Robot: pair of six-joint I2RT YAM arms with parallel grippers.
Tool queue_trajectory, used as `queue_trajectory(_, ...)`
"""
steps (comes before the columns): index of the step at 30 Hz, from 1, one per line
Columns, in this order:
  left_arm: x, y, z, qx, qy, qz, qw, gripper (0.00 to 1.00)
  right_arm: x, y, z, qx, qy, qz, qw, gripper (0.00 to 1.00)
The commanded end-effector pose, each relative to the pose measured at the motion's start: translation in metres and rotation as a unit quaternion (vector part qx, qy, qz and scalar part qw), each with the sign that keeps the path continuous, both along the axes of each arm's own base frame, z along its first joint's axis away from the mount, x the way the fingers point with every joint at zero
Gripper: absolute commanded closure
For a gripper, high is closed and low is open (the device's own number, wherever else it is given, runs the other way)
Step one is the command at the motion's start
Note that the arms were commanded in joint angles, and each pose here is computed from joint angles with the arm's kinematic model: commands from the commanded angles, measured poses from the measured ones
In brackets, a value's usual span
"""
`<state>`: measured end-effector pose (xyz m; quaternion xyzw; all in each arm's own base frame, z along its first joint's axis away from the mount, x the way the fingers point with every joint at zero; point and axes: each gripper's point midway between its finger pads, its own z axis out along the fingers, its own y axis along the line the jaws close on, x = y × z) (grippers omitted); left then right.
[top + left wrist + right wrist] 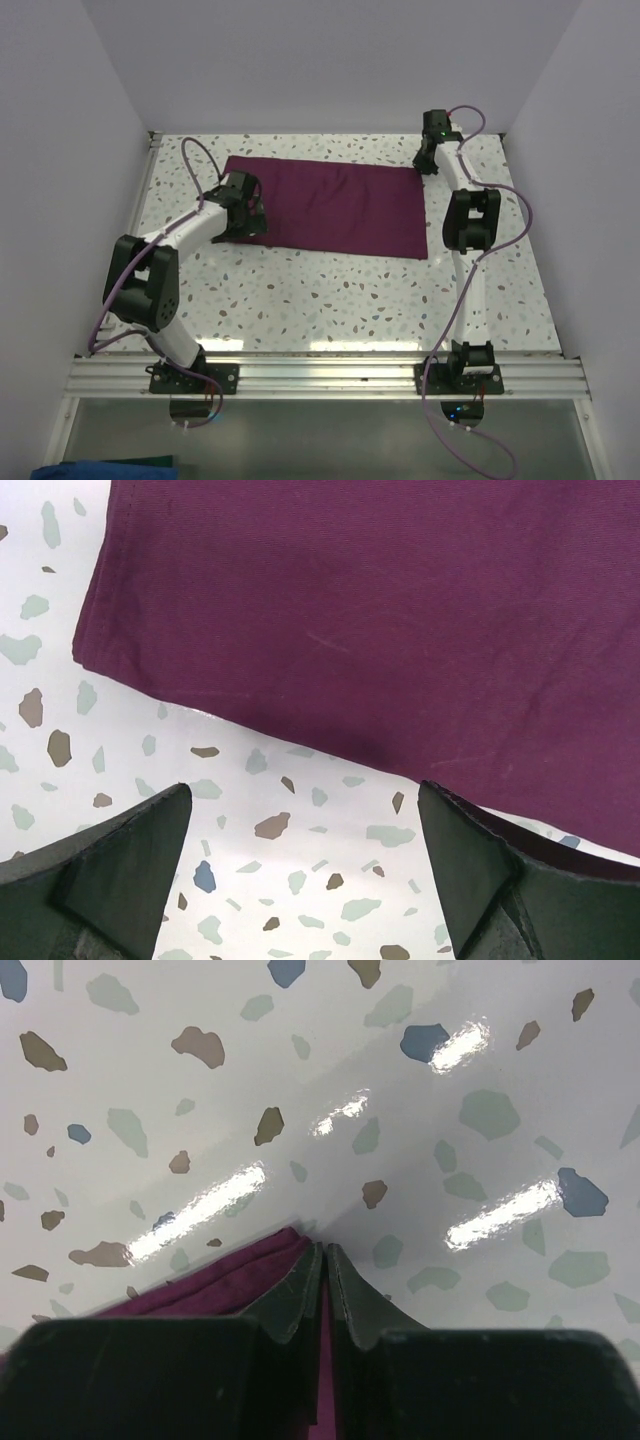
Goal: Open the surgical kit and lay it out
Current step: Open the surgical kit at the center of the board.
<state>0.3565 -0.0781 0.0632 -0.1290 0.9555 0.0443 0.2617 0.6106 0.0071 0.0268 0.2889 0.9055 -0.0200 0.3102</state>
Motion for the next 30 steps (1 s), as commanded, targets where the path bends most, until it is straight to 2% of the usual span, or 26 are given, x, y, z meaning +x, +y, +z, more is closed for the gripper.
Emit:
queue_trajectory(1,0.013,0.000,0.008,0.003,-0.014,-0.005,1.000,0.01,-0.005,-0.001,0.001,-0.004,0.003,-0.003,1.000,0.93)
queue_trajectory(3,0.014,-0.002,0.007,0.000,-0.014,-0.007,1.000,0.01,-0.008,-0.003,0.003,-0.008,0.006,-0.002,1.000,0.95)
queue_trajectory(4,0.014,-0.002,0.006,0.000,-0.013,-0.007,1.000,0.01,-0.009,-0.005,0.003,-0.010,0.009,-0.003,1.000,1.00)
queue_trajectory(9,0.014,-0.003,0.006,-0.003,-0.014,-0.010,1.000,0.01,-0.016,-0.009,0.007,-0.016,0.016,-0.006,1.000,1.00)
queue_trajectory(19,0.016,-0.007,0.007,-0.014,-0.020,-0.013,1.000,0.01,-0.032,-0.025,0.073,-0.057,-0.014,-0.028,0.998,1.00)
queue_trajectory(24,0.021,-0.011,0.008,-0.023,-0.024,-0.015,0.999,0.02,-0.040,-0.025,0.103,-0.053,-0.030,-0.031,0.998,1.00)
queue_trajectory(30,0.026,-0.015,0.014,-0.030,-0.033,-0.017,0.999,0.02,-0.049,-0.022,0.116,-0.044,-0.033,-0.026,0.998,1.00)
